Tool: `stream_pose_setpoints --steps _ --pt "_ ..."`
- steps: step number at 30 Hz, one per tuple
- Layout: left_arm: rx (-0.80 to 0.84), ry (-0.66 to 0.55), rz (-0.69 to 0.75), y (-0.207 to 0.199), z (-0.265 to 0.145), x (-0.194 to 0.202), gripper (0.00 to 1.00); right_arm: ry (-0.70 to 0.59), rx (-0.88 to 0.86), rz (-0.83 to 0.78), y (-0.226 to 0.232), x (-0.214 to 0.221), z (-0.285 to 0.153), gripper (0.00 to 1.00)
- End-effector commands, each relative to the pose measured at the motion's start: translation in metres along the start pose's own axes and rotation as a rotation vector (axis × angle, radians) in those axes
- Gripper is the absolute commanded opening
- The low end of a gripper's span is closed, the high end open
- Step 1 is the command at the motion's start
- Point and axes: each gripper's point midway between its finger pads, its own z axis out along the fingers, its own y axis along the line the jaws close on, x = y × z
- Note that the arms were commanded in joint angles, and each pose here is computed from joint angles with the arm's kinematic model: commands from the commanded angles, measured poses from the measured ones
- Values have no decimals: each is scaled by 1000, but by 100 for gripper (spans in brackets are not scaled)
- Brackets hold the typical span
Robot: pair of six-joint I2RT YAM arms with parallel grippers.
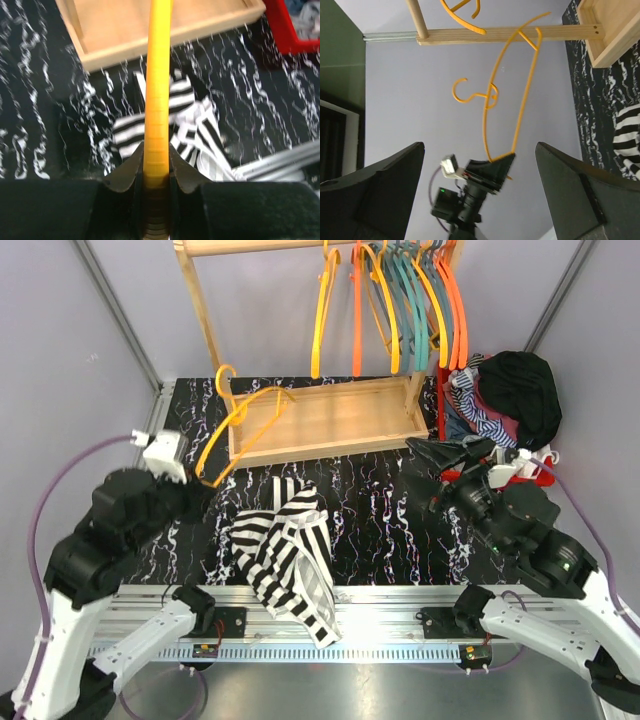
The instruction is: Remove the tank top from the hanger
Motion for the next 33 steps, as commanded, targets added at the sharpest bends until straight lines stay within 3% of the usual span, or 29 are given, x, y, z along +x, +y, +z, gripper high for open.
stream_pose_setpoints --steps 1,4,5,7,8,9,11,16,26,30,31,33 --pt "-69 -160 11 -2 14 -81 0 -23 118 -207 -24 -10 -10 100" --pt "-99 -207 58 -8 22 -134 0 35 171 -261 -37 -3 -15 100" --pt "-120 -162 86 -9 45 -141 0 47 191 -273 -44 -1 -15 100" --pt "-124 -224 90 -15 38 -179 0 68 217 -284 -55 0 -21 100" --pt "-137 -186 108 -17 62 -185 0 68 229 -283 -62 -1 -23 100" --pt "-139 -227 104 -19 52 -207 0 67 251 -286 -69 -3 -27 100" --pt "-166 -187 115 -17 83 -218 0 59 271 -281 -80 -7 -30 100" --pt "-203 -258 74 -3 102 -252 0 35 289 -284 -88 -17 -44 100" --pt "-220 -183 25 25 150 -242 0 14 313 -291 -97 -27 -58 100" --pt "-190 -128 24 22 161 -226 0 64 345 -360 -108 -17 -50 100" --pt "-180 -115 25 20 161 -221 9 92 354 -419 -114 -14 -47 100" --pt "-170 -72 25 19 156 -203 39 174 398 -495 -130 0 -36 100"
